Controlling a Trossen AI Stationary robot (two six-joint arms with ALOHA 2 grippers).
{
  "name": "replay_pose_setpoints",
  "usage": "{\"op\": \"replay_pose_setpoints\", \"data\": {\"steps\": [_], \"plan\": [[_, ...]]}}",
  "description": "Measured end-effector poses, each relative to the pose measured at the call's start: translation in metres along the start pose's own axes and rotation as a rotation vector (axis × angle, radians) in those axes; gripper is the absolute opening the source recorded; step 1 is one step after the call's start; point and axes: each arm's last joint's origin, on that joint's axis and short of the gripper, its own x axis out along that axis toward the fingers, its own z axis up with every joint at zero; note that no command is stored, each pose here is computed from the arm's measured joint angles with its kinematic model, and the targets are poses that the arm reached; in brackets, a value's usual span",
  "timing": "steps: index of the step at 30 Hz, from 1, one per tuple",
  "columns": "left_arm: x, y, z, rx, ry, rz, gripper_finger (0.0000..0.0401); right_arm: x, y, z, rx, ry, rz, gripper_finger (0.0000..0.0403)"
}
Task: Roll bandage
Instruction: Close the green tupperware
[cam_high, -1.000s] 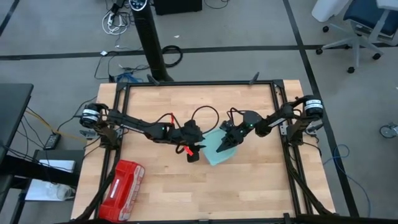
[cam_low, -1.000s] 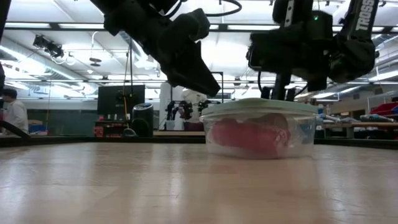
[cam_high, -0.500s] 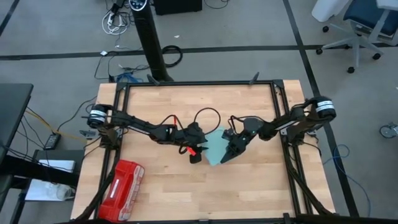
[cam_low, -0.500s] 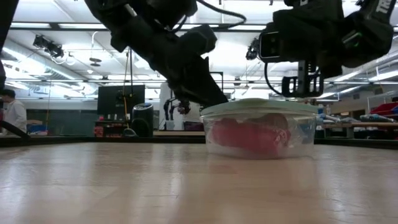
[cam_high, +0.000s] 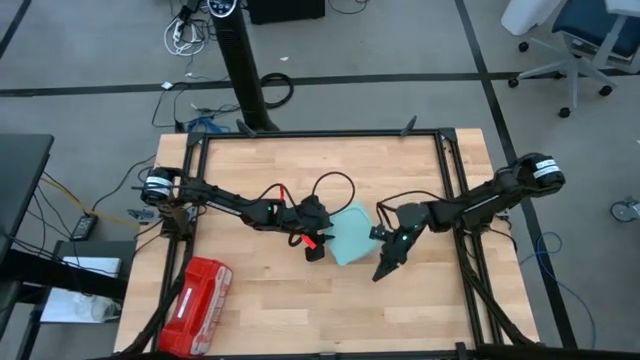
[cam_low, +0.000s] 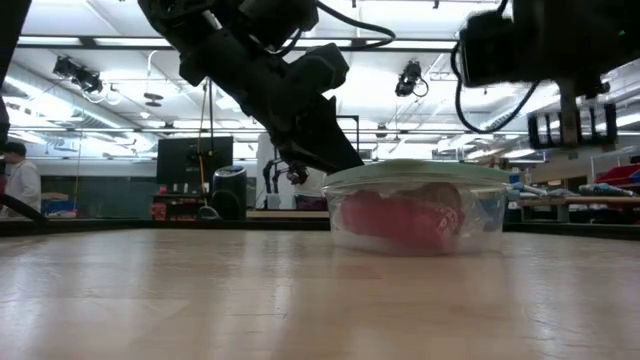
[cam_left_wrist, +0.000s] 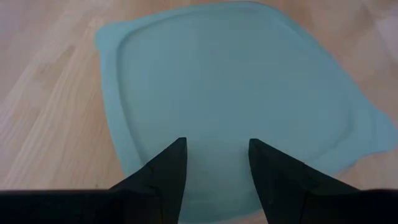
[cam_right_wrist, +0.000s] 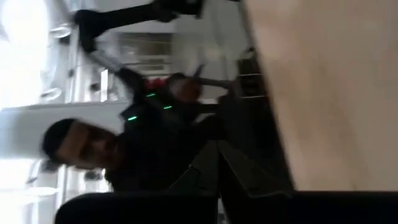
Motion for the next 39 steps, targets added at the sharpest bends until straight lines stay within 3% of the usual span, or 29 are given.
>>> {"op": "replay_pose_setpoints", "data": {"steps": [5,10,31,39], "plan": [[0.000,0.000,0.000,-0.002,0.001,0.002,0.0177,0.003,-0.021,-0.004,0.020,-0.003,-0.168,0.0000],[0.000,-0.001,0.000,-0.024,0.002,0.003,0.0177,-0.001,-0.029,0.002,-0.036,-0.036,-0.223,0.0000],[-0.001,0.010,-0.004,-0.031,0.050,0.137,0.0177,-0.070,-0.044,0.065,-0.168,-0.301,-0.236,0.0000],[0.000,0.016,-0.004,-0.087,0.050,0.165,0.0177,-0.070,-0.029,0.068,-0.146,-0.253,-0.074,0.0000]]}}
